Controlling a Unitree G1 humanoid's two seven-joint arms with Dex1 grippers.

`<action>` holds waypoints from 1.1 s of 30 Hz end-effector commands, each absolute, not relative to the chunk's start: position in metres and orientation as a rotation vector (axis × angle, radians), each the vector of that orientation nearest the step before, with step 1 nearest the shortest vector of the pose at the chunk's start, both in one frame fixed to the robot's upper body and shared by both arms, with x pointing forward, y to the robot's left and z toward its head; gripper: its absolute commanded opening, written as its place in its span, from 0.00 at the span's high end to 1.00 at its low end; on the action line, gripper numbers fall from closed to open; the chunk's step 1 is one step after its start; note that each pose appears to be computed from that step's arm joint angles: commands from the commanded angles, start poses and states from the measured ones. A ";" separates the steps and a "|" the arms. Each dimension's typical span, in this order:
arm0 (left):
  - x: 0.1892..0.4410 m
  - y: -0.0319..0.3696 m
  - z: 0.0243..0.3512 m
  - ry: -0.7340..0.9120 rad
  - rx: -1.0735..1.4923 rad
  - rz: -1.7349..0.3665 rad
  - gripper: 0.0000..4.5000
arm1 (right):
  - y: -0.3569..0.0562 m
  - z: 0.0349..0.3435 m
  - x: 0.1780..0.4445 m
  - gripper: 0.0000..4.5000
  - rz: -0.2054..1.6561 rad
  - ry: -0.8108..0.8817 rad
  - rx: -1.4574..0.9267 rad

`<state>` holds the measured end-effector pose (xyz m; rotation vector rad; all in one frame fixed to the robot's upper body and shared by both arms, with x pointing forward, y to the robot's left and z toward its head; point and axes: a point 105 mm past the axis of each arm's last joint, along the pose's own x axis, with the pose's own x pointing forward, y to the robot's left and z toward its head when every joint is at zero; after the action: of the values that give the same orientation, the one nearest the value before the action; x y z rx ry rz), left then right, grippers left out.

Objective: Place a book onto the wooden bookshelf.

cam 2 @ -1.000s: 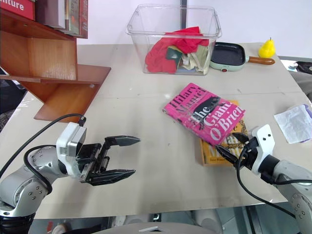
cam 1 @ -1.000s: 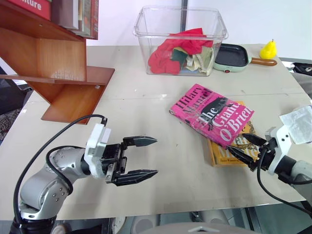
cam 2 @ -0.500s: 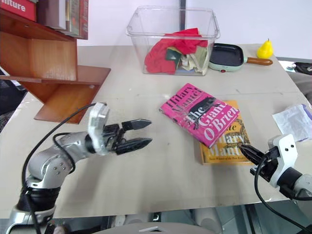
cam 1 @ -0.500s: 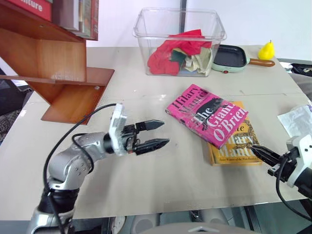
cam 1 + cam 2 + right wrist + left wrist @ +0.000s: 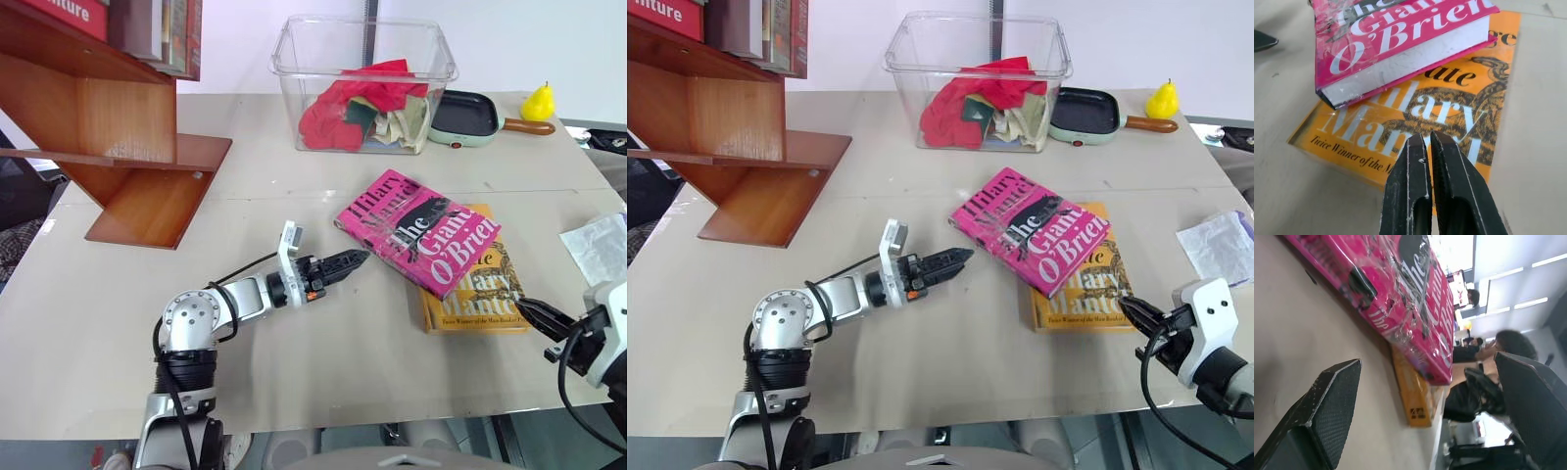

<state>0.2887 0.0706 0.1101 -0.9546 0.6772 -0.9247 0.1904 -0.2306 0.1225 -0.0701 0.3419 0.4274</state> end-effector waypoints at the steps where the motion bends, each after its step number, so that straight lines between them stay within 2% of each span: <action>1: 0.293 0.059 0.116 0.700 -1.047 -0.909 0.00 | -0.227 0.130 0.188 1.00 0.441 0.324 -0.116; 5: 0.299 0.033 0.113 0.772 -1.143 -0.889 0.00 | -0.233 0.130 0.184 1.00 0.431 0.338 -0.131; 13: 0.325 0.002 0.091 0.833 -1.278 -0.752 0.00 | -0.232 0.130 0.180 1.00 0.416 0.338 -0.143; 16: 0.328 -0.009 0.091 0.835 -1.315 -0.774 0.17 | -0.232 0.129 0.176 1.00 0.404 0.344 -0.145; 23: 0.334 -0.008 0.082 0.845 -1.294 -0.764 0.83 | -0.230 0.123 0.170 1.00 0.397 0.357 -0.157; 24: 0.336 -0.004 0.081 0.835 -1.293 -0.755 0.88 | -0.229 0.120 0.170 1.00 0.403 0.363 -0.166; 31: 0.335 0.040 0.137 0.479 -1.032 -0.910 0.88 | -0.221 0.133 0.190 1.00 0.462 0.267 -0.139; 33: 0.332 0.056 0.172 0.297 -0.978 -0.960 0.88 | -0.223 0.136 0.199 1.00 0.486 0.253 -0.148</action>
<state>0.3365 0.0512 0.1265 -1.0140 0.4926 -0.8518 0.1960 -0.2243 0.1302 -0.1307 0.2772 0.4605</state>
